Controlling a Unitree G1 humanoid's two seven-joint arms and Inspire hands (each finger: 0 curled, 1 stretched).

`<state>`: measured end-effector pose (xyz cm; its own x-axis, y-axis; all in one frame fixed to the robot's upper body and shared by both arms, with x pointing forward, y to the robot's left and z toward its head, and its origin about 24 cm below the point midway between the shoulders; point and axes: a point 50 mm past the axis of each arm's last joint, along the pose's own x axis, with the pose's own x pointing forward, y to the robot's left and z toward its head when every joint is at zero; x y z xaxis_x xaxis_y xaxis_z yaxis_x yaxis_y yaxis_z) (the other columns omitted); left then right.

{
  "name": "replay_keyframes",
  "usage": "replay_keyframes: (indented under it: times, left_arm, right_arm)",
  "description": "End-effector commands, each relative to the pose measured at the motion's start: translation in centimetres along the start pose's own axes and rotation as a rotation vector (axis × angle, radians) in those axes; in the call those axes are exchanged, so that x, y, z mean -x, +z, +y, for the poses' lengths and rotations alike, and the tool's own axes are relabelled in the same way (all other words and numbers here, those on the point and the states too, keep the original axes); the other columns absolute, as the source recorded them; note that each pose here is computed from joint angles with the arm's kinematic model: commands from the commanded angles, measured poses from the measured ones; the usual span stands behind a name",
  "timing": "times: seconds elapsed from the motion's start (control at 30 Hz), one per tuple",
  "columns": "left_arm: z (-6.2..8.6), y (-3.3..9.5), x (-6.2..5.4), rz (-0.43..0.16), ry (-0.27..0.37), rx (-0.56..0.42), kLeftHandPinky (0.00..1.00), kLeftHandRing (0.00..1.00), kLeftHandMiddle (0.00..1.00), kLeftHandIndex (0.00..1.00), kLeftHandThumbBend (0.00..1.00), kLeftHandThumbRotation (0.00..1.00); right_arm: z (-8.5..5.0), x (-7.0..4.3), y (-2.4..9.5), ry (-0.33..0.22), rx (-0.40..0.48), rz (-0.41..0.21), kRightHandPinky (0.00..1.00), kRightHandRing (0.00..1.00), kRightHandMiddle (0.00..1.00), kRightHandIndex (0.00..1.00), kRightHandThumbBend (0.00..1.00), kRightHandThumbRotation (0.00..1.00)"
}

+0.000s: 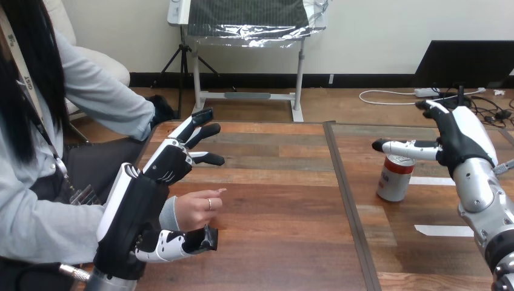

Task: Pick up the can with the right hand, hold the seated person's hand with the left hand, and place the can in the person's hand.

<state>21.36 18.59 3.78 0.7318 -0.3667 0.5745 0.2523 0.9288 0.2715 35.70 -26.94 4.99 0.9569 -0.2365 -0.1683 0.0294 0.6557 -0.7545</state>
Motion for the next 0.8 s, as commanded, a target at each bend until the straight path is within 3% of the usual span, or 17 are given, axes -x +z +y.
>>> replay_keyframes:
  times: [0.0, 0.77]
  left_arm:
    - [0.4, 0.8, -1.3, -0.074, -0.005, -0.015, 0.69, 0.89, 0.94, 0.90, 1.00, 0.66]
    - [0.4, 1.0, -1.2, -0.076, -0.011, -0.016, 0.70, 0.89, 0.94, 0.91, 1.00, 0.65]
  right_arm:
    - [-0.7, -0.9, 3.0, -0.019, -0.005, -0.063, 0.78, 0.94, 0.90, 0.91, 1.00, 0.42]
    - [0.7, -0.7, 2.0, 0.049, 0.048, 0.015, 0.68, 0.83, 0.87, 0.92, 1.00, 0.46]
